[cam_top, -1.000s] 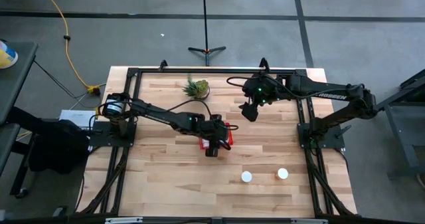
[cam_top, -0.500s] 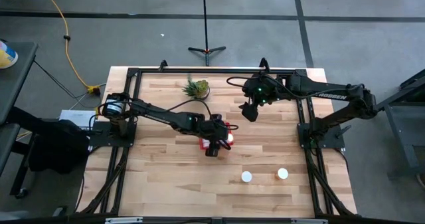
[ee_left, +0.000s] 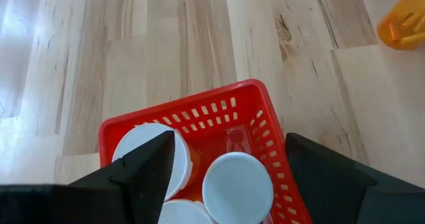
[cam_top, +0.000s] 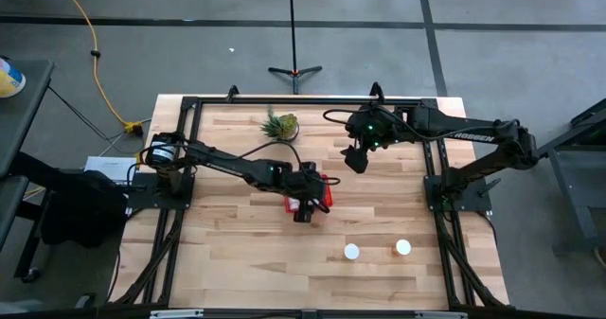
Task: Pick and place pill bottles into a basket
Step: Put the orange pill bottle into the red bin
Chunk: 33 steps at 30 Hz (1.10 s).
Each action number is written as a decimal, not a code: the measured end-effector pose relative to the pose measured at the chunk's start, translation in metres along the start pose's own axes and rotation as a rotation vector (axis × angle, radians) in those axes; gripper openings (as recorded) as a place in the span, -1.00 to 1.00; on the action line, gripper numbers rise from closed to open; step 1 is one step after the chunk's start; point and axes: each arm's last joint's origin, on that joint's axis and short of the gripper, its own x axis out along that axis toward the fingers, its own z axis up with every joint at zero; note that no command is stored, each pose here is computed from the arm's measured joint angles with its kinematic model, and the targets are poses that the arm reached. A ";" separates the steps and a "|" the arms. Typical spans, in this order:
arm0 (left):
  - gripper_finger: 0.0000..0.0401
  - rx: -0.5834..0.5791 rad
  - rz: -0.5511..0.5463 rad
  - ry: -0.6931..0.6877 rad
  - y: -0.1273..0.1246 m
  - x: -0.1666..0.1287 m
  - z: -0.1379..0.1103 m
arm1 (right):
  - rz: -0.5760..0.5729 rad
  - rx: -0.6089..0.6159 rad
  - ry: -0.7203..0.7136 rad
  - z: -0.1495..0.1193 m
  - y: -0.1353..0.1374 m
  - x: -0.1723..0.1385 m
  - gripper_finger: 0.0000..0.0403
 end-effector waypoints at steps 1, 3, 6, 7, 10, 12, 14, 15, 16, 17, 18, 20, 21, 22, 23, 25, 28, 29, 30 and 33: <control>0.58 0.000 0.000 0.004 0.000 -0.001 0.002 | 0.000 0.000 0.000 0.000 0.000 0.000 0.36; 0.57 0.003 0.000 -0.001 0.001 -0.005 0.009 | 0.000 0.000 0.000 0.000 0.000 0.000 0.36; 0.57 0.022 0.008 -0.020 0.003 -0.013 0.020 | -0.009 -0.004 -0.003 0.000 0.000 0.000 0.36; 0.58 0.026 0.015 -0.023 0.004 -0.014 0.023 | -0.009 -0.007 -0.003 0.000 0.000 0.000 0.36; 0.58 0.030 0.017 -0.035 0.005 -0.018 0.030 | -0.009 -0.008 -0.003 0.000 0.000 0.000 0.36; 0.58 0.029 0.016 -0.036 0.005 -0.020 0.032 | -0.009 -0.008 -0.003 0.000 0.000 0.000 0.36; 0.58 0.019 -0.016 -0.025 0.004 -0.022 0.033 | -0.011 -0.015 -0.003 0.000 0.000 0.000 0.36; 0.58 0.009 -0.040 -0.019 0.004 -0.023 0.033 | -0.017 -0.023 -0.005 0.000 -0.001 0.000 0.36; 0.58 -0.001 -0.065 -0.014 0.003 -0.025 0.035 | -0.027 -0.029 -0.007 0.000 -0.001 0.000 0.36; 0.58 -0.010 -0.090 -0.009 0.003 -0.026 0.036 | -0.036 -0.034 -0.009 0.000 -0.001 0.000 0.36; 0.58 -0.019 -0.114 0.001 0.002 -0.028 0.036 | -0.040 -0.038 -0.010 0.000 -0.002 0.000 0.36; 0.58 -0.030 -0.152 0.027 0.001 -0.029 0.036 | -0.041 -0.039 -0.009 0.001 -0.003 0.000 0.36; 0.58 -0.035 -0.163 0.036 0.001 -0.030 0.035 | -0.038 -0.040 -0.008 0.001 -0.004 0.000 0.36; 0.58 -0.043 -0.171 0.042 0.001 -0.031 0.035 | -0.037 -0.042 -0.005 0.001 -0.005 0.000 0.36; 0.58 -0.049 -0.179 0.047 0.000 -0.031 0.035 | -0.035 -0.045 -0.001 0.001 -0.005 0.000 0.36; 0.58 -0.054 -0.192 0.073 0.000 -0.031 0.033 | -0.034 -0.057 0.016 -0.001 -0.007 0.000 0.36; 0.58 -0.071 -0.207 0.128 -0.001 -0.032 0.028 | -0.032 -0.070 0.042 -0.004 -0.010 -0.004 0.36; 0.58 -0.077 -0.214 0.142 -0.001 -0.032 0.026 | -0.031 -0.075 0.049 -0.005 -0.012 -0.007 0.36; 0.58 -0.082 -0.220 0.155 0.000 -0.034 0.025 | -0.030 -0.081 0.055 -0.006 -0.014 -0.009 0.36; 0.58 -0.116 -0.238 0.164 0.006 -0.044 0.025 | -0.019 -0.093 0.073 -0.011 -0.019 -0.021 0.36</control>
